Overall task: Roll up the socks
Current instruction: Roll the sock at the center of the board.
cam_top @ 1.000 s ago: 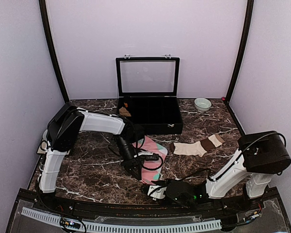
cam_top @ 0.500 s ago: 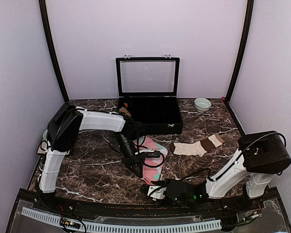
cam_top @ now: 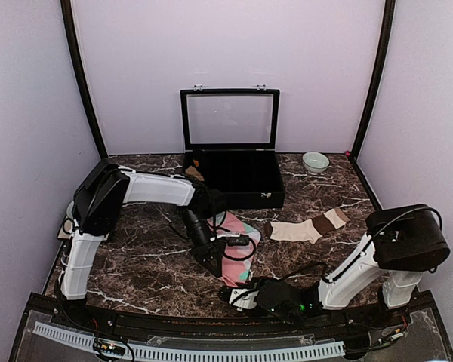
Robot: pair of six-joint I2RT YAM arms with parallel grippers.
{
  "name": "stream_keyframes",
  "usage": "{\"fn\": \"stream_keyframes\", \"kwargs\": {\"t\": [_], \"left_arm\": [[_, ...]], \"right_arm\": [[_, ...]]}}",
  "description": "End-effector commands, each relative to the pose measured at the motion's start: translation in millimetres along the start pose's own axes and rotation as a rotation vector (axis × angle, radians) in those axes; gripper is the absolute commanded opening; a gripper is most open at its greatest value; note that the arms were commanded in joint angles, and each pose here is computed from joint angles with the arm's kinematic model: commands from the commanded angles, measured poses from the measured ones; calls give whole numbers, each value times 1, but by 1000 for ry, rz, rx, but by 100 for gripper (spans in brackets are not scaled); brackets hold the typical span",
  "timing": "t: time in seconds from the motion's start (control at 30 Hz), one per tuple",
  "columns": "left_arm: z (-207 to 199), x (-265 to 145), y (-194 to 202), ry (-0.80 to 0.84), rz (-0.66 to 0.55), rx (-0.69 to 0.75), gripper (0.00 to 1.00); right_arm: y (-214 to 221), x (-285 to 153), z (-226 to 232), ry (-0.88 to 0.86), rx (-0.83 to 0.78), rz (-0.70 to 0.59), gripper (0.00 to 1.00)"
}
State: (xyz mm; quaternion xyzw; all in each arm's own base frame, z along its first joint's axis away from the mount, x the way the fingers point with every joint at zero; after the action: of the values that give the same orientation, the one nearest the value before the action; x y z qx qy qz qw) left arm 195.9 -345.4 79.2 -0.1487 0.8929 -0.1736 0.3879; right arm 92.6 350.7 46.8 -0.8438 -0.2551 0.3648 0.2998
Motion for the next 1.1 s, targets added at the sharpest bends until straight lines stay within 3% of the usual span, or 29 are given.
{"fn": "stream_keyframes", "kwargs": {"t": [0.0,0.2,0.23,0.3,0.33,0.4,0.5,0.53,0.7,1.07], "left_arm": [[9,-2,4,-84,-3,-1,16],[12,-9,10,-228,11,46,37],[11,-12,10,-249,11,54,46],[6,-21,11,-297,-11,69,51],[4,-26,10,-317,-32,77,65],[-3,-37,12,-366,-68,96,74],[-16,-47,16,-440,-86,150,76],[-22,-52,14,-458,-95,176,76],[-45,-56,16,-470,-130,259,74],[-84,15,6,-362,27,499,55]], "right_arm": [[-11,-4,1,-27,67,-35,0],[4,-10,16,-165,174,11,0],[7,-11,18,-181,194,26,0],[13,-13,20,-217,243,47,0],[16,-15,21,-236,273,58,0],[23,-16,21,-285,350,87,0],[33,-14,8,-270,395,119,0],[32,-16,14,-356,507,137,0],[44,-20,11,-448,675,202,0],[70,-17,14,-508,901,349,0]]}}
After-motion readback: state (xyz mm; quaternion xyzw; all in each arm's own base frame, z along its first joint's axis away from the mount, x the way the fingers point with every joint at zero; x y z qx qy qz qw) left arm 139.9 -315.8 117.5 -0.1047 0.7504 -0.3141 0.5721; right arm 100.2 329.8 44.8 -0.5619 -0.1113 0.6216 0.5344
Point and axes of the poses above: each gripper's point midway between its finger pads, its own x axis out along the fingers, its own z axis along the line the jaws close on, y = z × x, the point moved 5 cm from there along -x, back along the fingers, and after that the axes turned 6 degrees about x, right-handed, at the moved point
